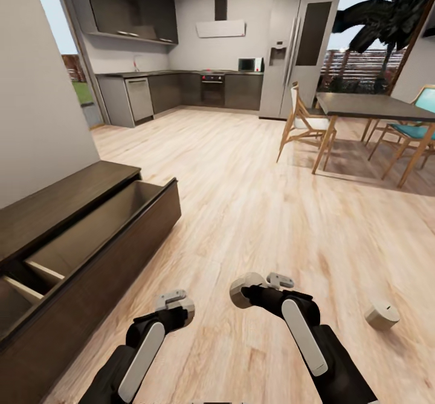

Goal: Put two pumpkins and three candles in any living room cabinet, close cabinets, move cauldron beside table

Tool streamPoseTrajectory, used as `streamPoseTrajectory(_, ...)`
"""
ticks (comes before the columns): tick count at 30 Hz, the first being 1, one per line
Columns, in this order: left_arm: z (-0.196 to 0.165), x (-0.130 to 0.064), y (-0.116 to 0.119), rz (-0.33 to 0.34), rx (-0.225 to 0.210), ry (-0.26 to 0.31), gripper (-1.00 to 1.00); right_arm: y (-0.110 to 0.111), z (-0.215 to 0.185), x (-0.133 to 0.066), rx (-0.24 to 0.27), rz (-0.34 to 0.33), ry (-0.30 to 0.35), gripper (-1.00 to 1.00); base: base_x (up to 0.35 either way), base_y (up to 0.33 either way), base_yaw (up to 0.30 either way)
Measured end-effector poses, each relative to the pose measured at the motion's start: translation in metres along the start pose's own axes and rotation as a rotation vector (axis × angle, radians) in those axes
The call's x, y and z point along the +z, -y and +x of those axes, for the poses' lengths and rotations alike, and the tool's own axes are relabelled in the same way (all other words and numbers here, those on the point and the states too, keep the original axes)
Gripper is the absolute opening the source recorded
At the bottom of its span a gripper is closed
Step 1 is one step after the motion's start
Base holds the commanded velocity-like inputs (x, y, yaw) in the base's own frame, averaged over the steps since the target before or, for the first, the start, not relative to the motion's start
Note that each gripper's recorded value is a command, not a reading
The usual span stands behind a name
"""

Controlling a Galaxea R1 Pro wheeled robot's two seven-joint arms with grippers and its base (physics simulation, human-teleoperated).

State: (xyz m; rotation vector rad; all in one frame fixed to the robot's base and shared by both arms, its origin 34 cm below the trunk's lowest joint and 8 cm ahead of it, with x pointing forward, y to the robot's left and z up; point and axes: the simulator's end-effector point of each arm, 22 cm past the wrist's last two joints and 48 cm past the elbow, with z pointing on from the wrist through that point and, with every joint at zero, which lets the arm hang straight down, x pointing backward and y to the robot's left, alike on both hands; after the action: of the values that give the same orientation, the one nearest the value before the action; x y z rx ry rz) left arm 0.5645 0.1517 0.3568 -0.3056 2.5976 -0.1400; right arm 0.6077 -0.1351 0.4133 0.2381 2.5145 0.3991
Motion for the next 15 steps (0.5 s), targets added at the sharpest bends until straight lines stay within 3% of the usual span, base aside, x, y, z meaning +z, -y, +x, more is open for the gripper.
streamPoseTrajectory(8, 0.002, -0.013, 0.006, 0.014, 0.042, -0.036, -1.0, -0.005, -0.01, -0.011, -0.007, -0.006, 0.027, -1.0, 0.0, 0.0, 0.276)
streamPoseTrajectory(15, -0.008, -0.025, 0.01, 0.02, 0.048, -0.012, -1.0, -0.011, -0.021, -0.024, -0.013, -0.015, 0.057, -1.0, 0.0, 0.0, 0.277)
